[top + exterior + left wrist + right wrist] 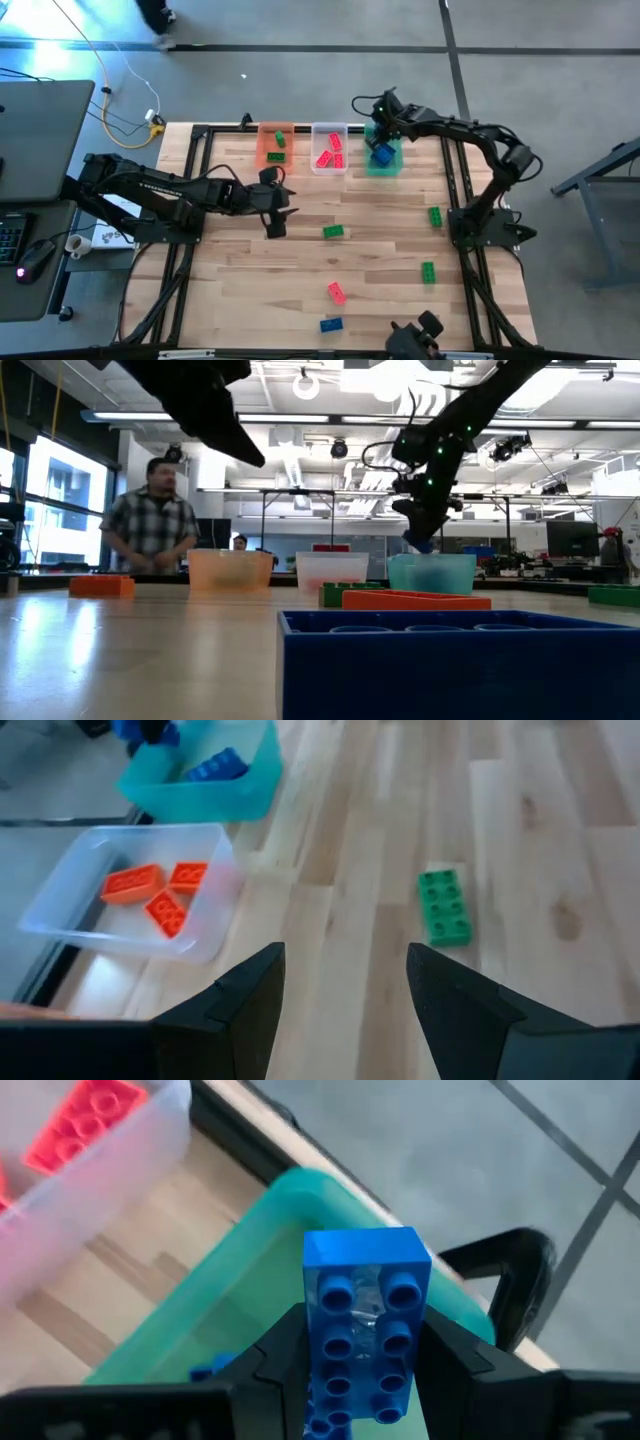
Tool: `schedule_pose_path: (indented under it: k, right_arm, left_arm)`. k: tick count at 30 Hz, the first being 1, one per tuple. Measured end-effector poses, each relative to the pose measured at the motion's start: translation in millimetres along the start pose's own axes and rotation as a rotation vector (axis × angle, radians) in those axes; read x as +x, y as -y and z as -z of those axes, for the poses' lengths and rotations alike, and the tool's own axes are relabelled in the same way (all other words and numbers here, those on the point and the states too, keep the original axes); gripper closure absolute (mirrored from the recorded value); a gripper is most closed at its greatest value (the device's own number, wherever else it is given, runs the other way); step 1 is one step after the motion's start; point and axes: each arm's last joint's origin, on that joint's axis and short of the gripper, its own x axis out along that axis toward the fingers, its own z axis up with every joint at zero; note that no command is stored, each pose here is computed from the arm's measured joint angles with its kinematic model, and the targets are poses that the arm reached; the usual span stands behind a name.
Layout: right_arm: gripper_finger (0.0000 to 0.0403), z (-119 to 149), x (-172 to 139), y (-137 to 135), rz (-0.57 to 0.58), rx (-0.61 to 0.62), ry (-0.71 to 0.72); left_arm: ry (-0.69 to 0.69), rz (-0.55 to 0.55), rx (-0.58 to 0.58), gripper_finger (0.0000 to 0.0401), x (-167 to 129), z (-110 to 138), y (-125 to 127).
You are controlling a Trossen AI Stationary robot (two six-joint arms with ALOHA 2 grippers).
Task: Sort & place blocks by color
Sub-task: Put the blue game piece into the green bin
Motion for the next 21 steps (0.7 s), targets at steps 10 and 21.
schedule_pose_path:
  k: [10, 21]
  right_arm:
    - [0.0289, 9.4, 17.1, -2.0, 0.005, -0.022, -0.105]
    - [0.0225, 11.2, 14.8, -6.3, 0.002, -0.039, -0.120]
  left_arm:
    - [0.020, 0.079, -0.007, 0.0201, -0.1, -1.9, 2.3]
    - [0.019, 0.075, -0.026, 0.0201, -0.1, -2.0, 2.1]
